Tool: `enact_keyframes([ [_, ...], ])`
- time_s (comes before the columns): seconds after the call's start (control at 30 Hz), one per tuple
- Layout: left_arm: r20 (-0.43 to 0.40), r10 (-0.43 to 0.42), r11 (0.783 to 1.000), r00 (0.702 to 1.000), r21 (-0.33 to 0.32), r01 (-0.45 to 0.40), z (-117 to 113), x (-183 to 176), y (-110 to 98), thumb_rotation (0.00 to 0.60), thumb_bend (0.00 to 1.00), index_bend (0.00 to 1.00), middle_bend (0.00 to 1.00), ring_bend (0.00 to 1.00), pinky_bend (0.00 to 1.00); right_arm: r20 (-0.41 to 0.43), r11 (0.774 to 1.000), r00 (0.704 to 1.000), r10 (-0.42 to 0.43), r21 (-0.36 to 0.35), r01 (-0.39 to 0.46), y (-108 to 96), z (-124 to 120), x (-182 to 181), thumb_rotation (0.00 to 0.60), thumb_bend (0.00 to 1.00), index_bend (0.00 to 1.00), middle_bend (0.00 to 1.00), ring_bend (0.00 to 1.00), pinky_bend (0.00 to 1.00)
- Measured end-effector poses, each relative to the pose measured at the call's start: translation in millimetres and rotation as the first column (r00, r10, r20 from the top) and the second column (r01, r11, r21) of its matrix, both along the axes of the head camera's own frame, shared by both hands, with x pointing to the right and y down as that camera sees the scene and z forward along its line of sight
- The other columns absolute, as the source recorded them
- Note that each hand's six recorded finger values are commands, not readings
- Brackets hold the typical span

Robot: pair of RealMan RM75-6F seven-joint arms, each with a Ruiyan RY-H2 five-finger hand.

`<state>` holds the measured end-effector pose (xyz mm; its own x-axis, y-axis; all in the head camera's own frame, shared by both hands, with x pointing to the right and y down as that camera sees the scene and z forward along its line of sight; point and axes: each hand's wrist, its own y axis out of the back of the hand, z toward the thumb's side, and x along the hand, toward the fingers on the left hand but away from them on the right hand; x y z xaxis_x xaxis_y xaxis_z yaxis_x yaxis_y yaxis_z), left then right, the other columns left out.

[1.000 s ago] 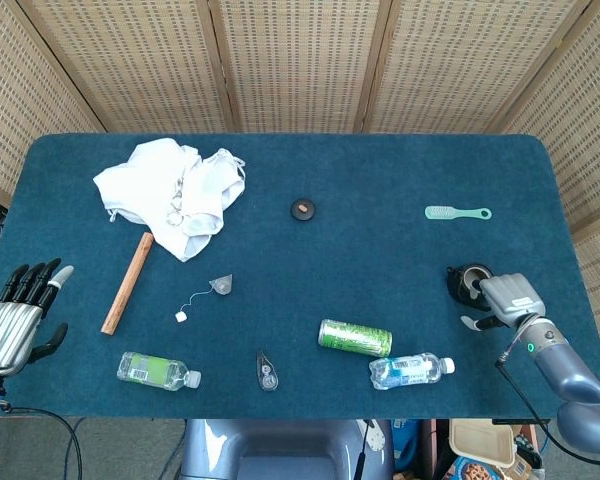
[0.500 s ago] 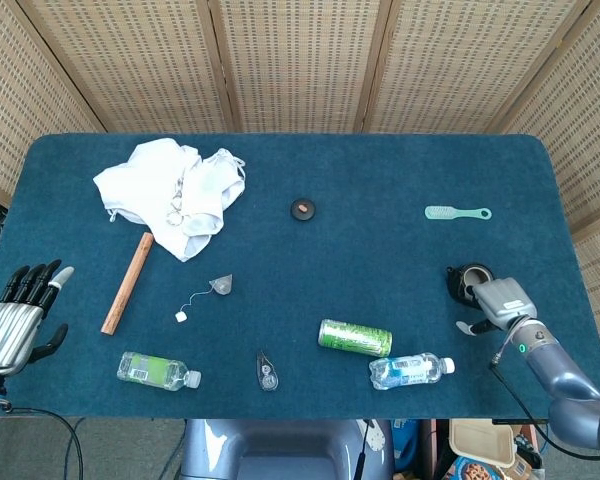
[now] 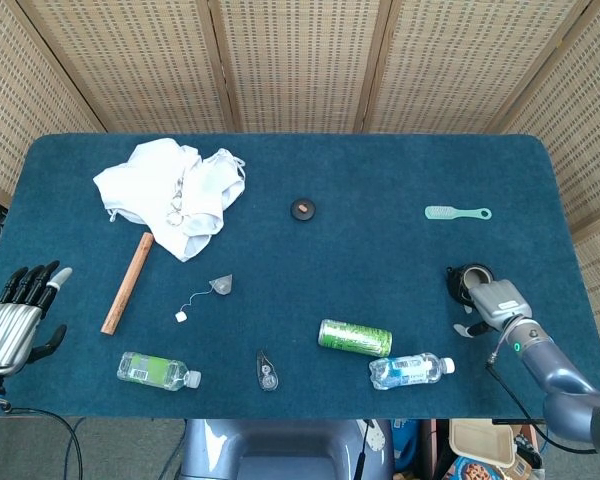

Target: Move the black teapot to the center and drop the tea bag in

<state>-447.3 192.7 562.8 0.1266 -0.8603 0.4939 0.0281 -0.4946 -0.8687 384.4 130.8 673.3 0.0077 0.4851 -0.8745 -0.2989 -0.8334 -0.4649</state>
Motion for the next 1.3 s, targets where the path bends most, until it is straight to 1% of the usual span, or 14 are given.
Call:
enact_keyframes([
  [0.23,0.001,-0.004,1.000,1.000,-0.003,0.004,0.8,-1.5,0.9,0.600,0.43,0.00,0.00,0.00,0.00,-0.003,1.000,1.000,-0.007,-0.006,0.007,-3.7,1.3,-2.3,0.282,0.46,0.59,0.64,0.75,0.77],
  [0.47,0.001,-0.010,1.000,1.000,-0.005,0.010,1.6,-3.1,0.8,0.600,0.43,0.00,0.00,0.00,0.00,0.012,0.999,1.000,-0.021,0.025,0.021,-13.8,-2.4,-8.9,0.284,0.46,0.66,0.70,0.77,0.77],
  [0.73,-0.005,-0.016,1.000,1.000,-0.004,0.016,2.2,-2.6,0.4,0.600,0.43,0.00,0.00,0.00,0.00,0.031,0.997,0.999,-0.042,0.067,0.040,-27.3,-11.0,-16.1,0.307,0.46,0.73,0.75,0.80,0.77],
  [1.03,-0.014,-0.016,1.000,1.000,-0.009,0.016,2.6,-1.1,0.8,0.600,0.43,0.00,0.00,0.00,0.00,0.084,0.994,0.995,-0.052,0.097,0.044,-39.5,-24.5,-31.1,0.326,0.46,0.75,0.76,0.81,0.77],
  [1.3,-0.015,-0.024,1.000,1.000,-0.002,0.024,-1.7,-4.4,2.3,0.600,0.43,0.00,0.00,0.00,0.00,0.172,0.995,0.984,-0.045,0.098,0.028,-46.0,-40.6,-53.4,0.332,0.46,0.75,0.76,0.81,0.77],
])
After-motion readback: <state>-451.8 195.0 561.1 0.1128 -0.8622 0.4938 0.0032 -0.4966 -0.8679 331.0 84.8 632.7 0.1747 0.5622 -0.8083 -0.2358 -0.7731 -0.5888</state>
